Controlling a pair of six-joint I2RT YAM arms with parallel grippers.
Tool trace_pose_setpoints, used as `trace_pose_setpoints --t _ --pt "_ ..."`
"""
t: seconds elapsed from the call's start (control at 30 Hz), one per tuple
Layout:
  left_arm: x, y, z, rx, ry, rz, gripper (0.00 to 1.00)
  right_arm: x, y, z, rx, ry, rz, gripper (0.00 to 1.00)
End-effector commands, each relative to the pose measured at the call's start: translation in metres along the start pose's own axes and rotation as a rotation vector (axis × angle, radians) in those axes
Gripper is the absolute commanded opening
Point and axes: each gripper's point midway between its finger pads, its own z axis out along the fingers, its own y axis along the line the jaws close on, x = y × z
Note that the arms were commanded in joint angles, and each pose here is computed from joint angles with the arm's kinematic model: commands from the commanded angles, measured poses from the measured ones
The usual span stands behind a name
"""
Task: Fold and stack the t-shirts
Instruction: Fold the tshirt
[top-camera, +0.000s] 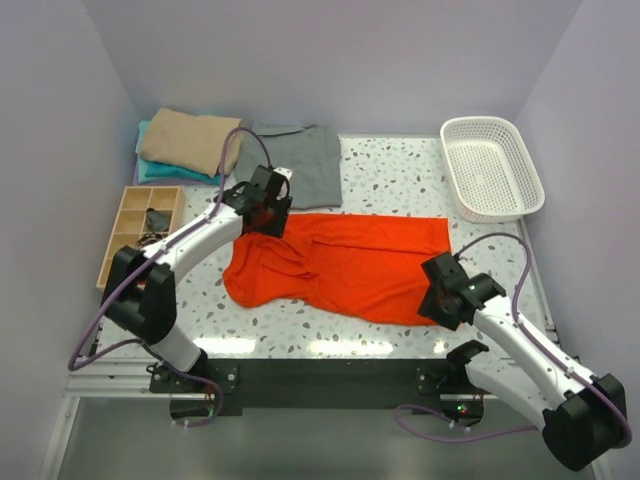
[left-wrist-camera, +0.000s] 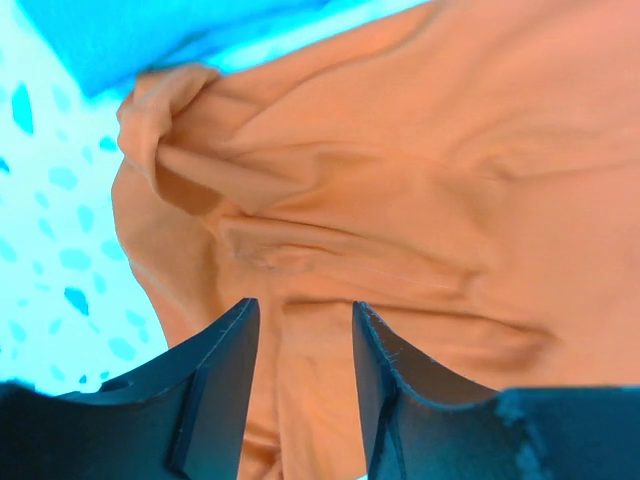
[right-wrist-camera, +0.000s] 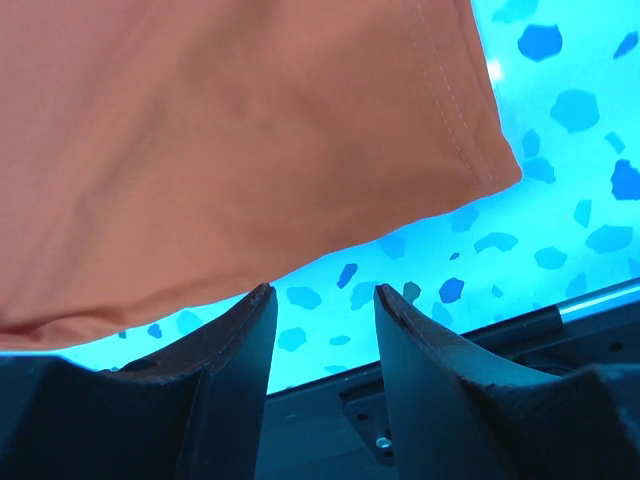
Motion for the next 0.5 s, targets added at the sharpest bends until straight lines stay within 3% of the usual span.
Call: trace_pose_setpoints --t 0.0,0.17,0.47 --pt "-0.007 -0.026 -0.026 0.190 -0.089 0.003 0.50 0.013 -0.005 0.017 0.011 0.007 0.126 0.48" --pt "0.004 -0.035 -0.021 0.242 -0.065 -0.009 0.51 0.016 -0.001 0.033 -0.002 -0.004 0.157 0.49" --pt "0.005 -0.039 -0.022 0.262 -0.074 -0.009 0.66 0.014 -0.001 0.051 0.002 -0.044 0.155 0.49"
